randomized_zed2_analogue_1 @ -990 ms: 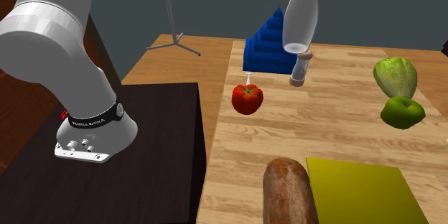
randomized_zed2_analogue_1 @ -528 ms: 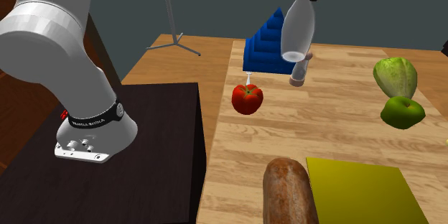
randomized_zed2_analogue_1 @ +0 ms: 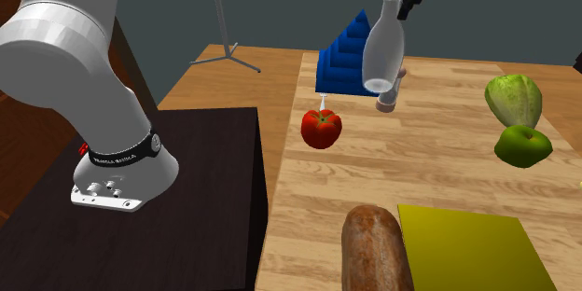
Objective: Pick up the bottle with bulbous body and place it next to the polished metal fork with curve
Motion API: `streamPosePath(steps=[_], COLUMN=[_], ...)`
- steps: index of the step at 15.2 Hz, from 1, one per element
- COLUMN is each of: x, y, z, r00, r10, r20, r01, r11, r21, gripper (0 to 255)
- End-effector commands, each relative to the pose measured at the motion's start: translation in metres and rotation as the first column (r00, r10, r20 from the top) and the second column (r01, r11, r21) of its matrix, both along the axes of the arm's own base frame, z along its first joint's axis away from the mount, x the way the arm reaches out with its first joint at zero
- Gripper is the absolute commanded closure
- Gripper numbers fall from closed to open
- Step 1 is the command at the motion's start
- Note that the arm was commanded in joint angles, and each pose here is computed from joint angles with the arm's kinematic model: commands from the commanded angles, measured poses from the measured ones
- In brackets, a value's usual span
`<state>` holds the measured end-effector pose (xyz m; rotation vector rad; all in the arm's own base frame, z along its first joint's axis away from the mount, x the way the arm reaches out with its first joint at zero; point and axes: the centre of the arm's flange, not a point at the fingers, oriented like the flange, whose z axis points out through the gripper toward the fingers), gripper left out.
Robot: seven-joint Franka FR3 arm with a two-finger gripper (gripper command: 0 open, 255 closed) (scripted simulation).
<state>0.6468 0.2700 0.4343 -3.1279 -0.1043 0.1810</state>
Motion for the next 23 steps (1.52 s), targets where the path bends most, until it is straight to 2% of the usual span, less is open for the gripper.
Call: streamPosePath(steps=[1,23], x=[0.0,0.0], y=[0.001,0.001], z=[-0.01,-0.126], r00=[1.0,1.0], r10=[0.0,0.0], r20=[0.001,0.001], r01=[0.0,0.0], r11=[1.0,1.0], r21=[0.0,0.0], gripper=[255,255])
